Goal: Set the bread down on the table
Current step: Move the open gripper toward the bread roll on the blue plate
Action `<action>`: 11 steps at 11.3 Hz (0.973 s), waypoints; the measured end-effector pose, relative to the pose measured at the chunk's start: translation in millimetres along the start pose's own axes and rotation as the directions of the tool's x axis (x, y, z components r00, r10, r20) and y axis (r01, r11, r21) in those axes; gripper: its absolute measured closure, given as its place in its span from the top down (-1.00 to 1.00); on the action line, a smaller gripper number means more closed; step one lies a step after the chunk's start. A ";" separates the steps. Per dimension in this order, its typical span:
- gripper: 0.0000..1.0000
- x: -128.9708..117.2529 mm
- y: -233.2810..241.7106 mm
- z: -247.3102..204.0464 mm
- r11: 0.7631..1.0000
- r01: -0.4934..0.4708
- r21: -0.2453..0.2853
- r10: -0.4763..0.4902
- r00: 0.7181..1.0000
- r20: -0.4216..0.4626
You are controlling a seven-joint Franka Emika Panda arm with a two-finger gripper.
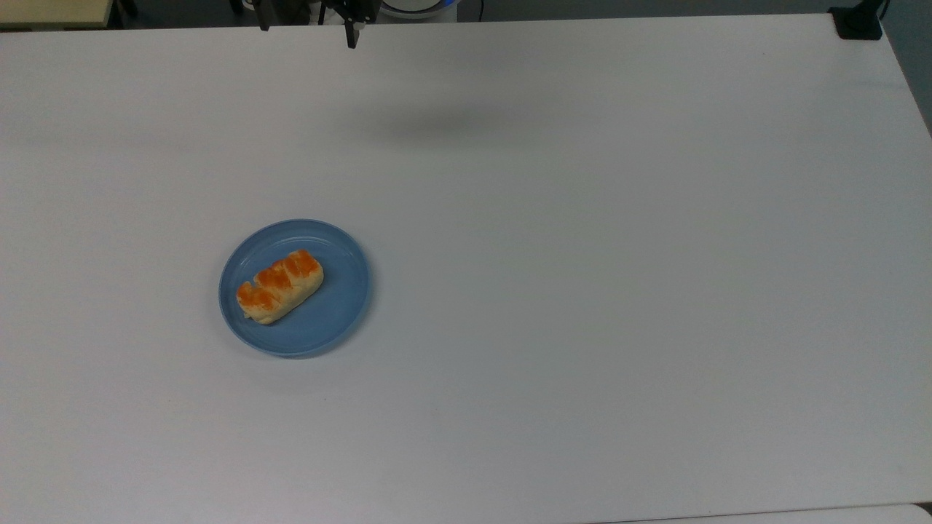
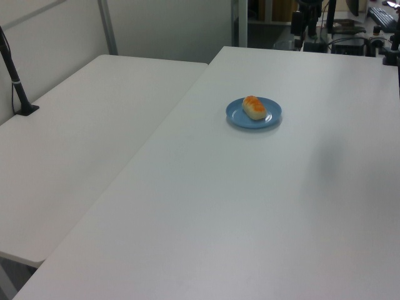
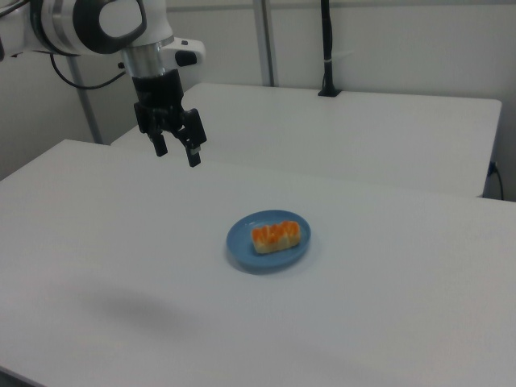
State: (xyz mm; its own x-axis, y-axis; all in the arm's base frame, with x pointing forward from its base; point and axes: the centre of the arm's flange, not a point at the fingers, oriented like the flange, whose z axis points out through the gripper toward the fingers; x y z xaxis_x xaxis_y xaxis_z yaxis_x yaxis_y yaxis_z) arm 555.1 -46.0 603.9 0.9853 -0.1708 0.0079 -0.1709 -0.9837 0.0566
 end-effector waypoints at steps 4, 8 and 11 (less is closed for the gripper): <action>1.00 4.9 -10.1 14.5 1.000 0.017 -0.004 -0.017 1.000 0.026; 1.00 6.4 -10.8 17.7 1.000 0.018 -0.005 -0.018 0.999 0.032; 1.00 9.1 -11.0 18.4 1.000 0.011 0.010 -0.011 1.000 0.020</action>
State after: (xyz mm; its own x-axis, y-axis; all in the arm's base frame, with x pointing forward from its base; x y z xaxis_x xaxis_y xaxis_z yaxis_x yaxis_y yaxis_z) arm 565.9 -37.9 585.0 0.9869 -0.1606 -0.0128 -0.1599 -0.9860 0.0470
